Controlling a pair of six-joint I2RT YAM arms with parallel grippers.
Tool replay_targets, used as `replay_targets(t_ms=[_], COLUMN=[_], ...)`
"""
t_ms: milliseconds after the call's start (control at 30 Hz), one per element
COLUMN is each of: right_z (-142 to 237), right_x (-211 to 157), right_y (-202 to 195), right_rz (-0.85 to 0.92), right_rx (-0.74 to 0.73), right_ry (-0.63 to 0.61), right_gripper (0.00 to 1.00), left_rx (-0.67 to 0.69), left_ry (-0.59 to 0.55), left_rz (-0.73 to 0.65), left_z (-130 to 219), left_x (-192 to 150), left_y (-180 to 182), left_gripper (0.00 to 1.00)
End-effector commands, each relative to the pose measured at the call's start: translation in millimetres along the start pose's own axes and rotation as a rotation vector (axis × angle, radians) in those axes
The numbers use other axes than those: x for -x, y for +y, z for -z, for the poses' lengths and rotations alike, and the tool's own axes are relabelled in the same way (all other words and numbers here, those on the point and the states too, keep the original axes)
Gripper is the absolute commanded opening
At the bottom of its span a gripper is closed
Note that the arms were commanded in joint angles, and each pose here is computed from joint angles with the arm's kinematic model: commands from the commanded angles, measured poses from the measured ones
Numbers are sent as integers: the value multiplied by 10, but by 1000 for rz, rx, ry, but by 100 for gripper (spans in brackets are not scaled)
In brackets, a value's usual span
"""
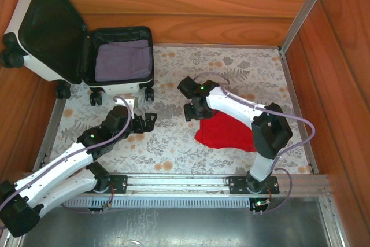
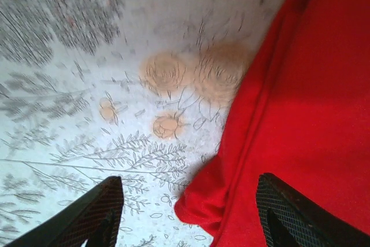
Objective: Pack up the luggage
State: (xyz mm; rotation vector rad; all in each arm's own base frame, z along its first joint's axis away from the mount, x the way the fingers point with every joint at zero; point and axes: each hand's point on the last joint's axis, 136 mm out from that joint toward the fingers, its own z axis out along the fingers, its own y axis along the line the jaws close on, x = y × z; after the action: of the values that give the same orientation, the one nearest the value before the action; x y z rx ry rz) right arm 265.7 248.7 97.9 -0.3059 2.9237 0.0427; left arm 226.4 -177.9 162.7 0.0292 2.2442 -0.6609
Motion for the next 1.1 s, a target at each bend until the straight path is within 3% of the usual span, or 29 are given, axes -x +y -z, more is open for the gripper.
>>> replay_targets(t_ms=[0, 133, 400, 733, 1067], right_z=[94, -58, -341, -694, -958], right_x=[64, 152, 271, 235, 119], right_y=[-312, -445, -541, -505, -643], right_rz=[-71, -119, -179, -170, -163], right_rx=[-160, -218, -200, -194, -248], right_ry=[10, 44, 62, 110, 138], right_gripper=[64, 63, 61, 58, 50], left_rx=[42, 23, -17, -45, -58], left_ry=[23, 38, 103, 168, 191], left_rz=[-25, -22, -27, -9, 8], left_z=[12, 7, -56, -222, -278], left_x=[-89, -113, -214, -312, -378], left_y=[97, 63, -26, -123, -167], left_gripper=[100, 100, 100, 98, 96])
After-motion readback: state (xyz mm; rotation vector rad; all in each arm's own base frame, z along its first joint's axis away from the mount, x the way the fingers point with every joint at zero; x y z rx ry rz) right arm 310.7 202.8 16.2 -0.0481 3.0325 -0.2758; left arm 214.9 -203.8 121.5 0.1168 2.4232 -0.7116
